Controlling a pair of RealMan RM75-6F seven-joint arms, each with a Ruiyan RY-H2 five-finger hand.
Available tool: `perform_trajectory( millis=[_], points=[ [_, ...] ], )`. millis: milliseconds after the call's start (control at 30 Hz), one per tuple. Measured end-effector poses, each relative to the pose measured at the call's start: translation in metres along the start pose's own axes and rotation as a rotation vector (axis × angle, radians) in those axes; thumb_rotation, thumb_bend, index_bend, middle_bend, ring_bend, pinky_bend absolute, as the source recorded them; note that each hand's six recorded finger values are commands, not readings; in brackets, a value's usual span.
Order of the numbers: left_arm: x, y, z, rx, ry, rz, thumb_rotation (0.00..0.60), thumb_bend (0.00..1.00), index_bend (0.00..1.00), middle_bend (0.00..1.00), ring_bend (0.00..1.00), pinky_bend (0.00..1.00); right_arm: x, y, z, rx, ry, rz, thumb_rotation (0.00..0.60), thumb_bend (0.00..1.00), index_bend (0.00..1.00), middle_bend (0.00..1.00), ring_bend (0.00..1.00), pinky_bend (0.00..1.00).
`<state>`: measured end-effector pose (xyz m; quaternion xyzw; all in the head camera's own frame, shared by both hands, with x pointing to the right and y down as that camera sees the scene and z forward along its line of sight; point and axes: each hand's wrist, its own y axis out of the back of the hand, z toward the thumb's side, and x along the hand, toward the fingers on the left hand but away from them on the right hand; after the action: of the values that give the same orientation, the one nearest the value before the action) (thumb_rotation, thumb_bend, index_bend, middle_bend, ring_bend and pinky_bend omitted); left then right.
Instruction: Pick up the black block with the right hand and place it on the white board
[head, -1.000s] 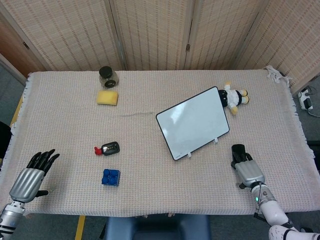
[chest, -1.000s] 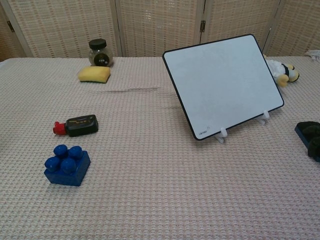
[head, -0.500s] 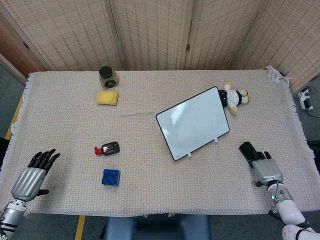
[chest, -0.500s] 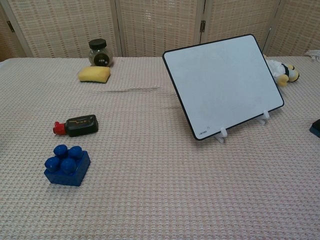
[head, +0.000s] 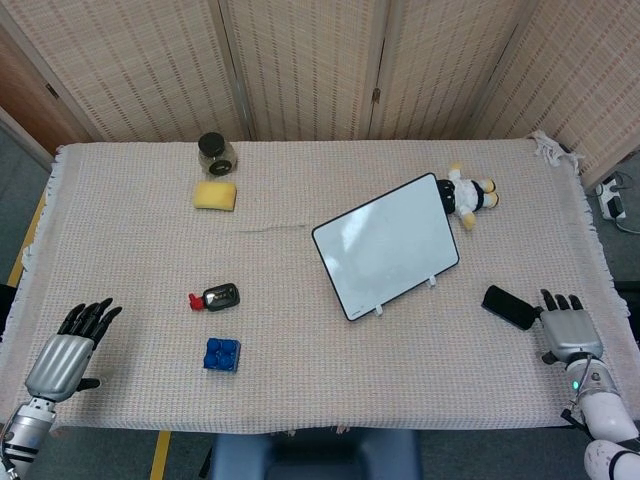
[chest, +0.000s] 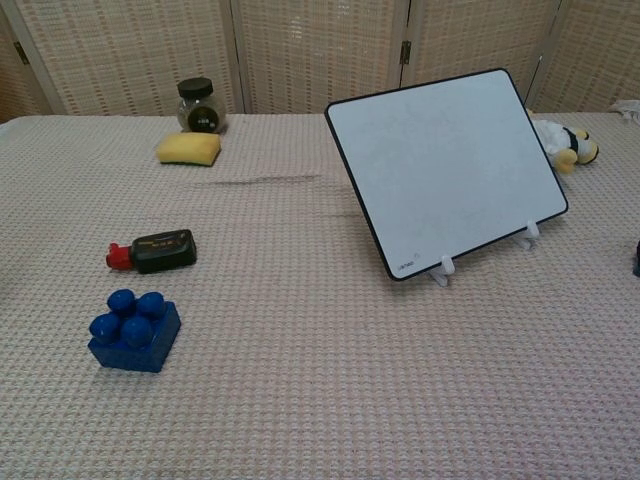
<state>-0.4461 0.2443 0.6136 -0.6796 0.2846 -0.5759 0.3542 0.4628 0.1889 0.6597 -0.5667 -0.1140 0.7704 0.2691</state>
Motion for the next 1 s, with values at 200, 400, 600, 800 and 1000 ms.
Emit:
perform_trajectory(
  millis=[200, 400, 600, 800, 1000],
  points=[
    [-0.001, 0.000, 0.000, -0.007, -0.003, -0.003, 0.600, 0.25, 0.01, 0.00, 0.00, 0.00, 0.001, 0.022, -0.012, -0.138, -0.025, -0.103, 0.557, 0.29, 0.29, 0.00, 0.00, 0.00],
    [-0.003, 0.003, 0.004, -0.025, -0.021, 0.004, 0.600, 0.25, 0.01, 0.00, 0.00, 0.00, -0.007, 0.017, -0.004, -0.281, -0.057, -0.081, 0.558, 0.29, 0.28, 0.00, 0.00, 0.00],
    [-0.003, 0.005, 0.004, -0.039, -0.031, 0.001, 0.600, 0.25, 0.01, 0.00, 0.00, 0.00, -0.017, 0.008, 0.017, -0.372, -0.054, -0.016, 0.563, 0.29, 0.28, 0.00, 0.00, 0.00],
    [-0.003, 0.003, 0.000, -0.043, -0.025, -0.013, 0.600, 0.25, 0.01, 0.00, 0.00, 0.00, -0.029, 0.013, 0.023, -0.402, -0.074, -0.014, 0.565, 0.29, 0.28, 0.00, 0.00, 0.00],
    [-0.001, 0.000, -0.003, -0.040, -0.015, -0.028, 0.600, 0.25, 0.02, 0.00, 0.00, 0.00, -0.042, 0.014, 0.022, -0.409, -0.093, -0.017, 0.566, 0.29, 0.30, 0.00, 0.00, 0.00]
  ],
)
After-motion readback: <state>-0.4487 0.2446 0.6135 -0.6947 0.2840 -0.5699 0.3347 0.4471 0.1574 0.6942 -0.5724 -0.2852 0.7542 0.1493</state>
